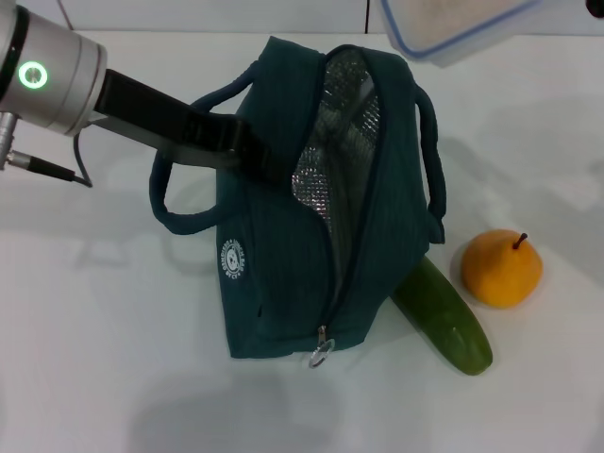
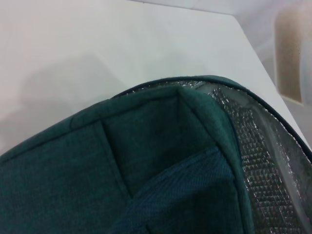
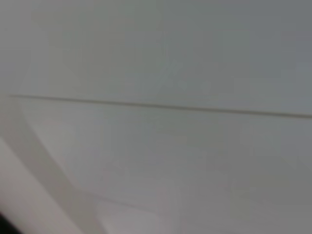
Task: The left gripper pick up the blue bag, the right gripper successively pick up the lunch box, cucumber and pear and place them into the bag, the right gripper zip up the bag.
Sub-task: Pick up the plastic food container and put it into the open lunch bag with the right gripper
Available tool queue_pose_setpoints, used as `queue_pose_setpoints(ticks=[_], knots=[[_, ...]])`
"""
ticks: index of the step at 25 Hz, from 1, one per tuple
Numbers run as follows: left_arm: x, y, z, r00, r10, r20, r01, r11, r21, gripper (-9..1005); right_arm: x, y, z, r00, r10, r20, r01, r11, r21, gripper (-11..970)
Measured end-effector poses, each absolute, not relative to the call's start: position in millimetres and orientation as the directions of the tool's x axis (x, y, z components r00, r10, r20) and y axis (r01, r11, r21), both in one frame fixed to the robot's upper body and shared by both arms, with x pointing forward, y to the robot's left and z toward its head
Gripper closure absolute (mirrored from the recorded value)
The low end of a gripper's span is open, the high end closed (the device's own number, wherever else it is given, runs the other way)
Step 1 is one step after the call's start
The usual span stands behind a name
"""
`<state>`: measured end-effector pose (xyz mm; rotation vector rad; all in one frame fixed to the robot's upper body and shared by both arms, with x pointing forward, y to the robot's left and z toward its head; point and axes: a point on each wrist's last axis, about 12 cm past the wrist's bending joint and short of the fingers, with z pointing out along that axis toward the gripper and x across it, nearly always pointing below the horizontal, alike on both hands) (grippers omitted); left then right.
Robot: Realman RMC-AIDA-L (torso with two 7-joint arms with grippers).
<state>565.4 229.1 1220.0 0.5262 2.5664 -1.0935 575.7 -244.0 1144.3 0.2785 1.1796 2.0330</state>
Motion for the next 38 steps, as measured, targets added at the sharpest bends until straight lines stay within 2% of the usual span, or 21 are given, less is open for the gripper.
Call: queue_pose_setpoints(ticks=[8, 14, 18, 27, 38], knots=[[569.5, 223.1, 1219.5, -0.880, 0.236, -0.412, 0.462, 0.626, -0.628, 945, 591.4, -214.0, 1160.9, -0.743, 0.633, -0.216, -0.503, -0.316, 0.804, 865], [572.2, 223.0, 1220.1, -0.872, 0.233, -0.431, 0.474, 0.624, -0.621, 945, 593.2, -201.8, 1147.1, -0.779, 0.574, -0.252, -0.444, -0.222, 0.868, 865], [575.4, 224.8, 1220.5, -0.865, 0.219, -0.452, 0.479, 0.633, -0.609, 945, 588.3, -205.7, 1132.9, -0.781, 0.567, -0.263, -0.415, -0.155, 0.897, 861], [576.6, 227.1, 1219.6, -0.859, 0.211, -0.466, 0.482, 0.639, -0.599, 945, 586.4, -206.1, 1120.1, -0.791, 0.546, -0.278, -0.378, -0.077, 0.923, 827], [577.0, 226.9, 1215.2, -0.861, 0.217, -0.461, 0.484, 0.630, -0.607, 945, 597.3, -189.4, 1121.6, -0.812, 0.468, -0.348, -0.386, 0.017, 0.922, 785]])
